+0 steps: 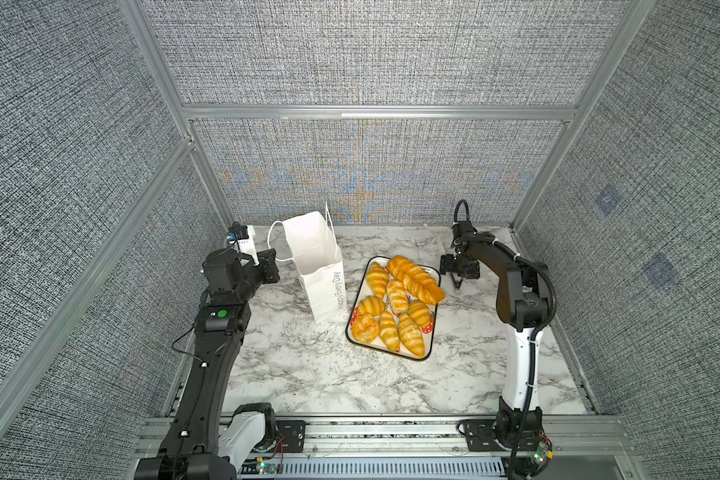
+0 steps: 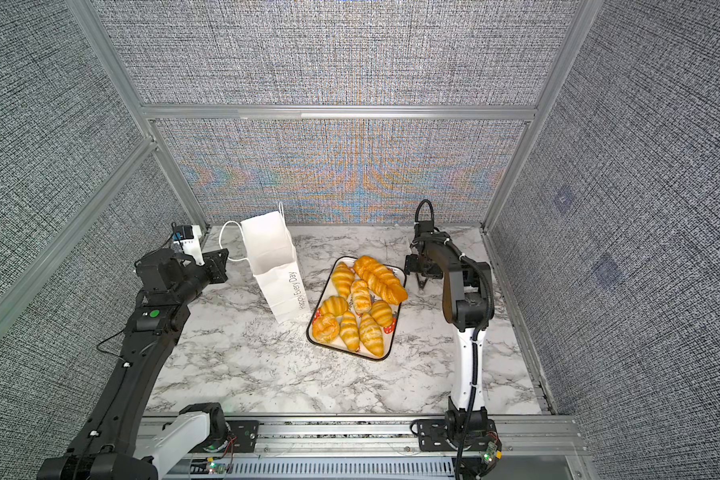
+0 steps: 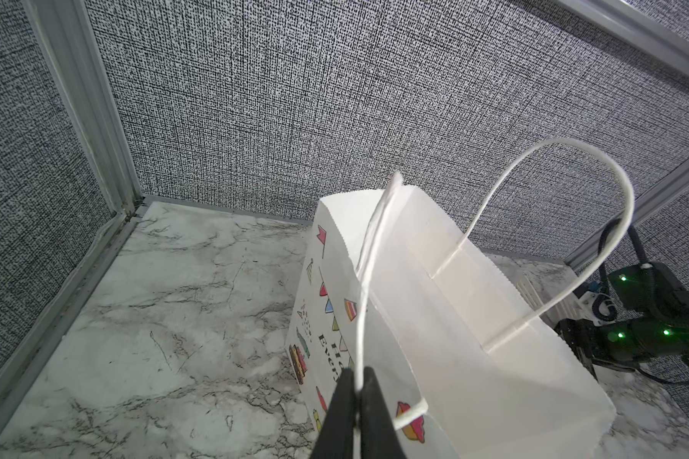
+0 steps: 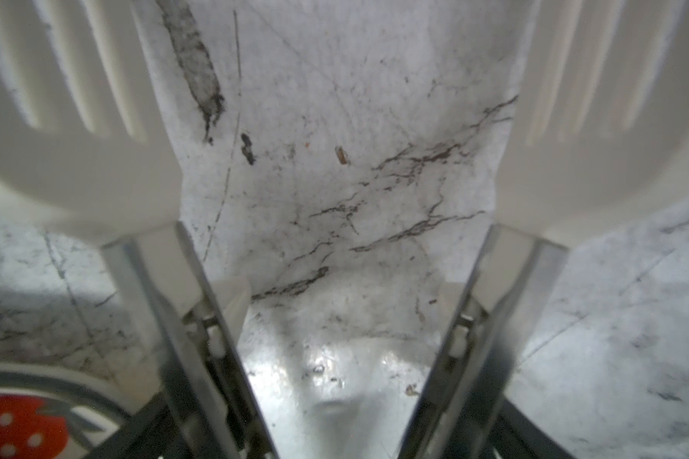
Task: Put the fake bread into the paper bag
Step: 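Lower the right gripper onto the metal tongs and close on their handles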
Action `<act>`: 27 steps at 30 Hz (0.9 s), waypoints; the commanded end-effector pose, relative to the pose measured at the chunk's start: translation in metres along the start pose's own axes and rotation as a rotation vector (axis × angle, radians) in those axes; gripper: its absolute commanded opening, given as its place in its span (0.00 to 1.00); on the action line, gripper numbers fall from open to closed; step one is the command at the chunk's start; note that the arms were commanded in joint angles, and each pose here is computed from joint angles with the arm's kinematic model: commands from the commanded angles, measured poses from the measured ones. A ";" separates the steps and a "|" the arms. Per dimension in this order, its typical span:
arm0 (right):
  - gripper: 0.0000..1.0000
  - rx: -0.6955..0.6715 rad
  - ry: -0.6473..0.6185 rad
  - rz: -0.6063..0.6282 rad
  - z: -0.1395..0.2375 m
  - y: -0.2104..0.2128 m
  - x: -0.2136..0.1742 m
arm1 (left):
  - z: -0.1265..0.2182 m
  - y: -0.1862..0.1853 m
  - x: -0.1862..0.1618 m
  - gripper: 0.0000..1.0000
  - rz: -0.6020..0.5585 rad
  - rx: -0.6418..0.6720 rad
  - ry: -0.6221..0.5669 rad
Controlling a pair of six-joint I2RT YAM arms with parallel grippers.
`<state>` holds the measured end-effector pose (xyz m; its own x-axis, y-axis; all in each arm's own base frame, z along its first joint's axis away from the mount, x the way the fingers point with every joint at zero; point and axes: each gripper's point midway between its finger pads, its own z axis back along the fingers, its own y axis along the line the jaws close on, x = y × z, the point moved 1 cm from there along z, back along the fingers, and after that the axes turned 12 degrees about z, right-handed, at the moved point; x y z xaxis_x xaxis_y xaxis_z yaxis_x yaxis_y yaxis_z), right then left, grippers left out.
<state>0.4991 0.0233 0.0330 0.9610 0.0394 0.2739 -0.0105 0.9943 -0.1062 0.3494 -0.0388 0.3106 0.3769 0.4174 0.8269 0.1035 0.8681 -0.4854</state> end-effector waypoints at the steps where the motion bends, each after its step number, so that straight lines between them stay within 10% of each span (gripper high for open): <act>1: 0.85 0.004 0.019 -0.029 0.000 -0.006 -0.007 | -0.001 0.000 0.005 0.09 -0.011 -0.005 -0.023; 27: 0.55 0.016 0.014 -0.004 -0.003 -0.002 -0.007 | -0.001 0.006 0.006 0.09 0.011 -0.003 -0.024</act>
<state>0.4979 0.0215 0.0315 0.9591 0.0263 0.2817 -0.0066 0.9975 -0.0707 0.3523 -0.0306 0.3089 0.3685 0.4307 0.8239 0.0897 0.8656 -0.4926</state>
